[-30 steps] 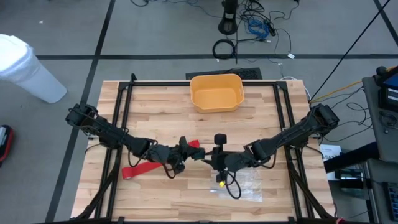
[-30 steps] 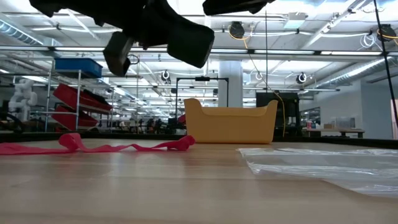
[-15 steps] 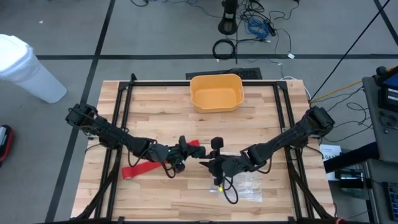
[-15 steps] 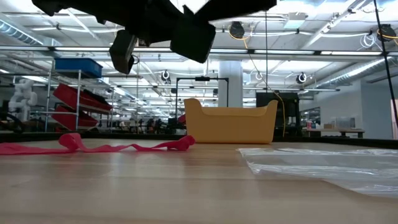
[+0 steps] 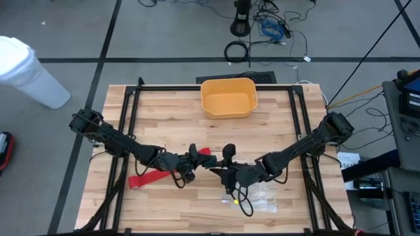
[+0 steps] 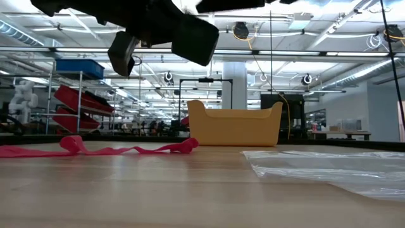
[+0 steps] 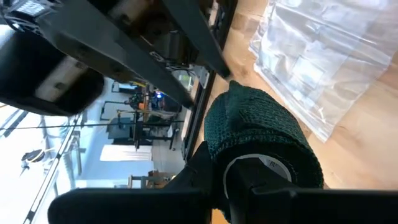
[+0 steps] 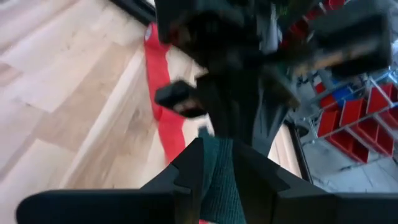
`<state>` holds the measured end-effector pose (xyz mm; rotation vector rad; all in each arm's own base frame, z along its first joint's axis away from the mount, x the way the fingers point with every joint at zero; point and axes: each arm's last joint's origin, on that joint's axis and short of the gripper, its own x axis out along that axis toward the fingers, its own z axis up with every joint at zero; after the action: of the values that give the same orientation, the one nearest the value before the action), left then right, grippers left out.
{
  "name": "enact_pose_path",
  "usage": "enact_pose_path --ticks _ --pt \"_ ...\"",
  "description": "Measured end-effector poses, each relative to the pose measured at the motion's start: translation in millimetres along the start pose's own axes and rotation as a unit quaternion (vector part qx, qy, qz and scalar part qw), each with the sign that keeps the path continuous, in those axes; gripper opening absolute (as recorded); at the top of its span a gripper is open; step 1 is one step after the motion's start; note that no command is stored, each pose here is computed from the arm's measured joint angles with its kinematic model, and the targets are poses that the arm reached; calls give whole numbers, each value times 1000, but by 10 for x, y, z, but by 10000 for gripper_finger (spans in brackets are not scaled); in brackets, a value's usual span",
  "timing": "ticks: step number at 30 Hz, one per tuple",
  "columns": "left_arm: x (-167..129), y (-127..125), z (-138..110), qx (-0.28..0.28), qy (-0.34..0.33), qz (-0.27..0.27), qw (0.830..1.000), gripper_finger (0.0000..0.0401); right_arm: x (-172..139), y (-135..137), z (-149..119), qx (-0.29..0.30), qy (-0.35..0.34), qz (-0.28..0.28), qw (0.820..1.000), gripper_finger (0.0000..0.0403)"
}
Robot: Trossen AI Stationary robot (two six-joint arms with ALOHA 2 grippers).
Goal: Roll bandage
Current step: Roll the green bandage
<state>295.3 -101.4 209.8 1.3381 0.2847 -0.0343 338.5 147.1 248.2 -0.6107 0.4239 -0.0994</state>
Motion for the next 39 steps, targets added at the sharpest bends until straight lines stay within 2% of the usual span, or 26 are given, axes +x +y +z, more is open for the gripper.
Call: enact_pose_path --ticks 8,14,25,35,39 --pt "0 -2 -1 0 0 -1 1000 15 55 -73 -35 18 7 -5 1000 73" --pt "0 -1 0 -3 0 0 1000 15 97 -91 -64 45 2 36 998 73" --pt "3 2 -5 -26 1 1 1000 15 123 -74 -110 48 19 42 998 71" --pt "4 -5 -7 -25 2 -1 1000 16 124 -69 -124 52 22 57 997 12" --pt "4 -5 -7 -26 2 -1 1000 16 123 -65 -129 51 24 61 997 2"
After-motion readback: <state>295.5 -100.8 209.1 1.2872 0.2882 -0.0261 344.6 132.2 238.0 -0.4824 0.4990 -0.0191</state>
